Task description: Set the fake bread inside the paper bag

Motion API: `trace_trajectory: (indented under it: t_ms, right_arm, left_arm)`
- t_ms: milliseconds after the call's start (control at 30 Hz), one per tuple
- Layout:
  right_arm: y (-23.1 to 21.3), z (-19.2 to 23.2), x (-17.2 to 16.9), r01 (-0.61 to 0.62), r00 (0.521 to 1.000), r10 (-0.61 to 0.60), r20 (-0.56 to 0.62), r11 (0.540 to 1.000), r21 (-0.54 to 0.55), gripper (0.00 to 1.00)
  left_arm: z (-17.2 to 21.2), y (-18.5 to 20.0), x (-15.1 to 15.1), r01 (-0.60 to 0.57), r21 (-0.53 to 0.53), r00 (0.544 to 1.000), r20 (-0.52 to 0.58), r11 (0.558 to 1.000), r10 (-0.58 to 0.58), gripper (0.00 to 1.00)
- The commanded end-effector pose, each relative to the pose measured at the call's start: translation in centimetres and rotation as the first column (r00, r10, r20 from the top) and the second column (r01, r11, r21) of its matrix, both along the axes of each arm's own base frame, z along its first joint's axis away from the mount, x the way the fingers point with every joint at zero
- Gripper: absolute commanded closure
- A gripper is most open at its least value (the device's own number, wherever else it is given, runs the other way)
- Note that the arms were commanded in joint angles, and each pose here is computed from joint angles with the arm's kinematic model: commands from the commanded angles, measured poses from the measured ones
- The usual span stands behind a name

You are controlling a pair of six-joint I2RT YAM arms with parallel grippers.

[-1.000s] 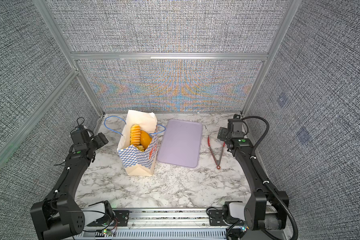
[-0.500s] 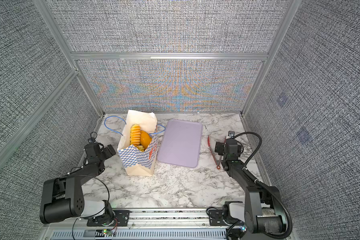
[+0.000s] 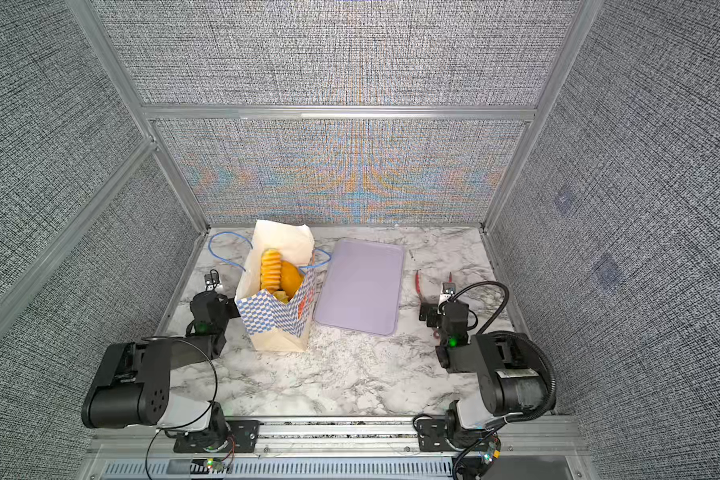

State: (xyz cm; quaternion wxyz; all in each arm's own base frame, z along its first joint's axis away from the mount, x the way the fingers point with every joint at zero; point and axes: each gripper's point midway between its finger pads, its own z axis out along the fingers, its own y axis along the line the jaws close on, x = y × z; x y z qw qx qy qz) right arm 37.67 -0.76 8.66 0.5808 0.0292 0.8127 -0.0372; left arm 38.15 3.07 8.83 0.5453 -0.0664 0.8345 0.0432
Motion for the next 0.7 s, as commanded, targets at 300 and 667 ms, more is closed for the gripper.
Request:
trace_trajectory:
  t_ms: [300,667]
  right_arm:
    - [0.2,0.5,1.5,0.018,1.0,-0.018,-0.011,0.999,-0.04,0.01]
    - [0.6,0.6,1.4,0.008,1.0,-0.008,-0.002,0.999,-0.052,0.01]
  left_arm:
    - [1.3,-0.1,0.5,0.007,0.027,0.994,0.108,1.0,-0.01,0.01]
    - [1.3,0.0,0.5,0.002,0.03,0.991,0.135,1.0,-0.007,0.01]
